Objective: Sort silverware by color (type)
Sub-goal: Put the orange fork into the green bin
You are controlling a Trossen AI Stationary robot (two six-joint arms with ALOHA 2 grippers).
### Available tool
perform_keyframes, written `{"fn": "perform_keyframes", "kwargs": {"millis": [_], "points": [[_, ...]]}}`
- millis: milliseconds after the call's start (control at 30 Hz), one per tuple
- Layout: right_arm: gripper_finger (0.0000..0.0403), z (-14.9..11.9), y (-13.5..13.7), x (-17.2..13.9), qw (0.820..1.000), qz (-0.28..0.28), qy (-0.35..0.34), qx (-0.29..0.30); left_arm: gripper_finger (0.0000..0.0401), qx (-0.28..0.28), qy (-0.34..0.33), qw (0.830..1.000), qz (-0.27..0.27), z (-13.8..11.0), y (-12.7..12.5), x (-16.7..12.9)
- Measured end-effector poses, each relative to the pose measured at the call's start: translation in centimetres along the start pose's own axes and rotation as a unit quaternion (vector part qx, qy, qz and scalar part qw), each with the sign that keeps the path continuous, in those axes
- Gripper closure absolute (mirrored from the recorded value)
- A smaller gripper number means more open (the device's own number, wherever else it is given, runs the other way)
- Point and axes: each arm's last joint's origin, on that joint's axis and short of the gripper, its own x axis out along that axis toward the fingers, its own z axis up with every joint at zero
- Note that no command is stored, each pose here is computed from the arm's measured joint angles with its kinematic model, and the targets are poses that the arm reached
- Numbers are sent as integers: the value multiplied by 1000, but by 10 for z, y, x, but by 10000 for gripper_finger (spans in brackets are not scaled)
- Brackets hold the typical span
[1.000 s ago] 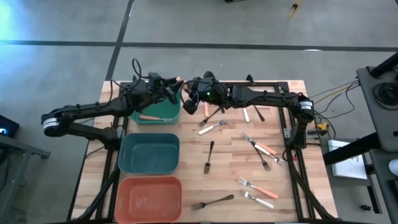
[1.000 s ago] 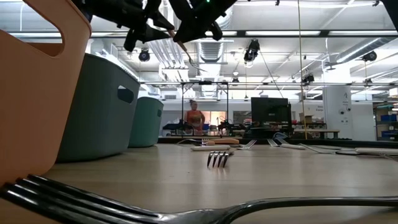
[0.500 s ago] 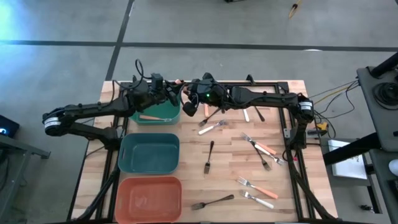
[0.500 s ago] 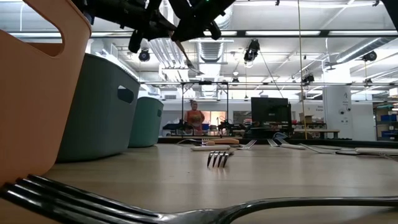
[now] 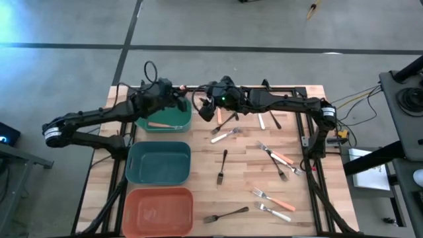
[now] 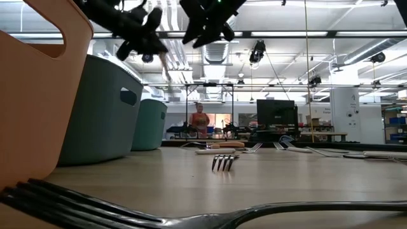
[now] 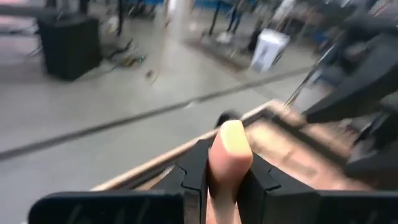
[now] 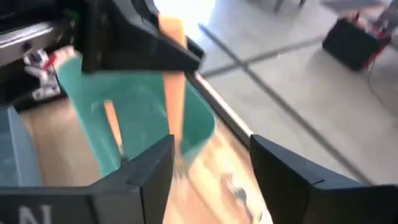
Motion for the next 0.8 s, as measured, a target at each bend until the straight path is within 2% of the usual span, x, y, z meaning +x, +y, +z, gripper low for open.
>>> {"fn": "perform_keyframes", "kwargs": {"millis": [100, 200, 333, 500, 600, 700, 800], "points": [[198, -9, -11, -5, 998, -14, 59, 17, 368, 10, 38, 999, 20, -3, 6, -10], [205, -21, -28, -7, 989, -52, 131, 34, 368, 21, 61, 997, 41, -4, 11, -23], [219, -34, -44, -8, 974, -99, 197, 55, 368, 10, 16, 999, 38, 10, 14, -43], [233, -36, -51, -7, 970, -112, 208, 56, 368, 9, -29, 999, 33, 23, 18, -66], [239, -37, -55, -6, 968, -117, 215, 53, 368, 44, -1, 994, 100, 17, 27, -78], [243, -41, -64, -5, 962, -129, 235, 53, 368, 80, 49, 981, 168, 5, 36, -85], [246, -48, -76, -3, 954, -145, 258, 55, 368, 111, 99, 968, 201, -5, 41, -85]]}}
